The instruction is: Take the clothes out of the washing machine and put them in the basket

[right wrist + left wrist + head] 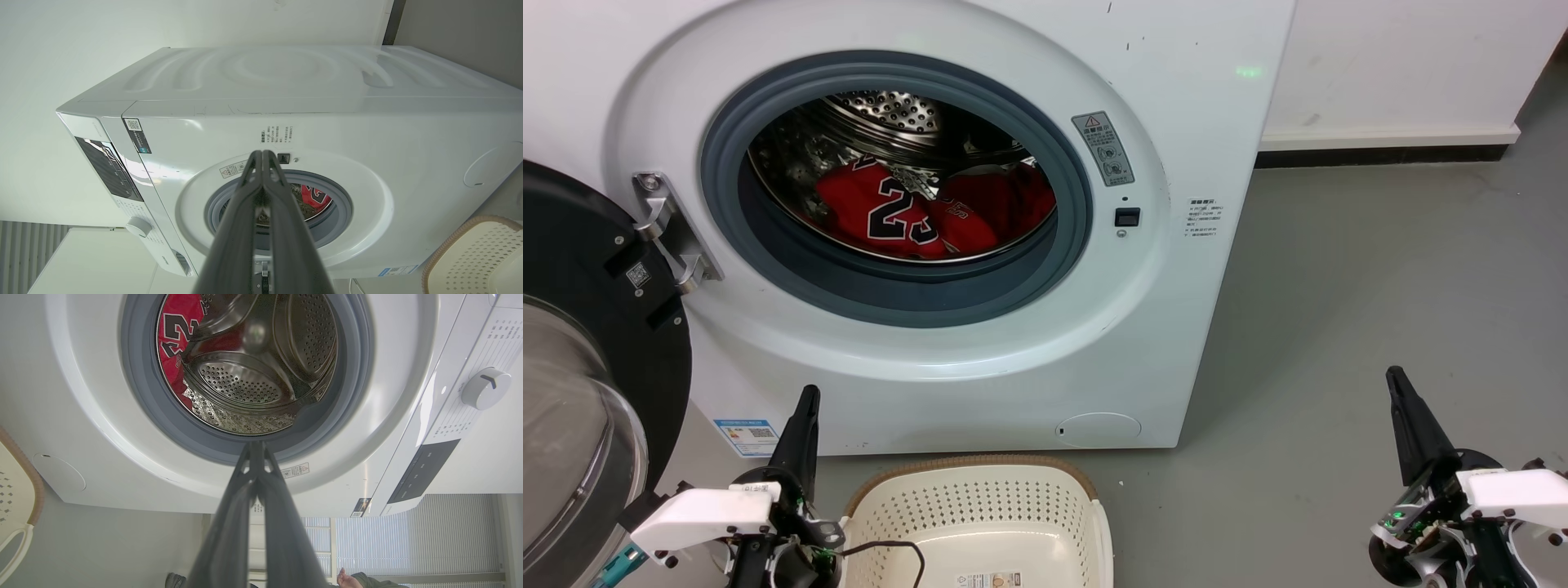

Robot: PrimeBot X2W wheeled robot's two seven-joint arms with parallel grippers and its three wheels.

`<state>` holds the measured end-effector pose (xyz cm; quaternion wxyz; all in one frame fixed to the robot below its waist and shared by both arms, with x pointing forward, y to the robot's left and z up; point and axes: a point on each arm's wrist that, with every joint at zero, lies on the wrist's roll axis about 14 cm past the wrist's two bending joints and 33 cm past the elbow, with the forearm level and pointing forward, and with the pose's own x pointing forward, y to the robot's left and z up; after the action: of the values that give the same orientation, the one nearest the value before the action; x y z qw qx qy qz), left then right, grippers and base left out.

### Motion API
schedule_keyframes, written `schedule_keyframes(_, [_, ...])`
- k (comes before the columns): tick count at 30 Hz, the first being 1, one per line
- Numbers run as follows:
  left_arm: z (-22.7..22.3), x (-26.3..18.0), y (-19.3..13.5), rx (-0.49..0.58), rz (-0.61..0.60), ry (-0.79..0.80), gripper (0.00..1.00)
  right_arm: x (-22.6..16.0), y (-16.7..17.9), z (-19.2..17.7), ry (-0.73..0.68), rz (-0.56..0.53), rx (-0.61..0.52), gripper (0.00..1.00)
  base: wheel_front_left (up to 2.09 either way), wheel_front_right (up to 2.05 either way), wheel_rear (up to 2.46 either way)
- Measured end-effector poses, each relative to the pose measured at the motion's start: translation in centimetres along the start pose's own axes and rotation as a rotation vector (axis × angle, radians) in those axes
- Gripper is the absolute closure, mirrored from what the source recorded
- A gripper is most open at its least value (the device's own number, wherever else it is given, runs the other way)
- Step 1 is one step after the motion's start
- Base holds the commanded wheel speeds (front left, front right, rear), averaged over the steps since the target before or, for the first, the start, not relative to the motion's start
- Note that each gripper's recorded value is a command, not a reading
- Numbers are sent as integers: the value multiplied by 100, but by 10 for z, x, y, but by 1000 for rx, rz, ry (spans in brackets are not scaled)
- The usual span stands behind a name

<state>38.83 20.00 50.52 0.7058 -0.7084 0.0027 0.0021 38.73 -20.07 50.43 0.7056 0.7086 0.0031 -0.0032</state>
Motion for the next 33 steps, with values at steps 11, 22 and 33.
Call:
schedule_keyframes(11, [0,0,0,0,0,0,100,0,0,0,0,0,0,100,0,0,0])
schedule_keyframes(22, [0,0,0,0,0,0,100,0,0,0,0,0,0,100,0,0,0])
schedule_keyframes(33, [0,-14,31,-6,91,-11,0,-14,-30,1,-11,-88,5,0,0,0,0])
